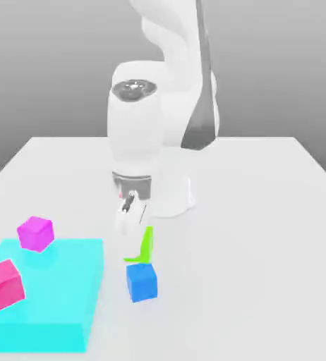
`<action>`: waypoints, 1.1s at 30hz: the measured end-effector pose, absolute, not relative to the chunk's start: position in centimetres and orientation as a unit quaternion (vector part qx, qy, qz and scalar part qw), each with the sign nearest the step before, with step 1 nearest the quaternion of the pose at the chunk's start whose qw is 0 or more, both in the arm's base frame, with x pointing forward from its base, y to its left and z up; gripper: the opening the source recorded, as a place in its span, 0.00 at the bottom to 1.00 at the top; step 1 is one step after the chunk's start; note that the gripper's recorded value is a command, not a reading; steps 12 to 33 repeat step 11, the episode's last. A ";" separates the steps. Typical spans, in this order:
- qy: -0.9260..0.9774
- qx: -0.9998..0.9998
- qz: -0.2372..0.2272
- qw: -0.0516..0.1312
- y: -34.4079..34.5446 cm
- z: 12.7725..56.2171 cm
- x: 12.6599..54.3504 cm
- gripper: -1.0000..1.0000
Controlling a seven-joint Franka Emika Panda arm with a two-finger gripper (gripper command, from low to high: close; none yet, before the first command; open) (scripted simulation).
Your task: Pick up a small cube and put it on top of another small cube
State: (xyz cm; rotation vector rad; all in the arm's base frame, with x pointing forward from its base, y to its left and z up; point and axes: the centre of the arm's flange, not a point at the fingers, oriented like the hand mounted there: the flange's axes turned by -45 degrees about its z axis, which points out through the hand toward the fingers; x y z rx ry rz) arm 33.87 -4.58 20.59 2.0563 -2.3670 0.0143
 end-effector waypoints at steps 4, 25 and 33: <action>-0.755 0.656 0.001 0.000 -4.4 18.1 33.6 1.00; -0.754 0.657 0.001 0.001 -4.4 18.1 33.6 1.00; -0.754 0.657 0.001 0.001 -4.4 18.1 33.6 1.00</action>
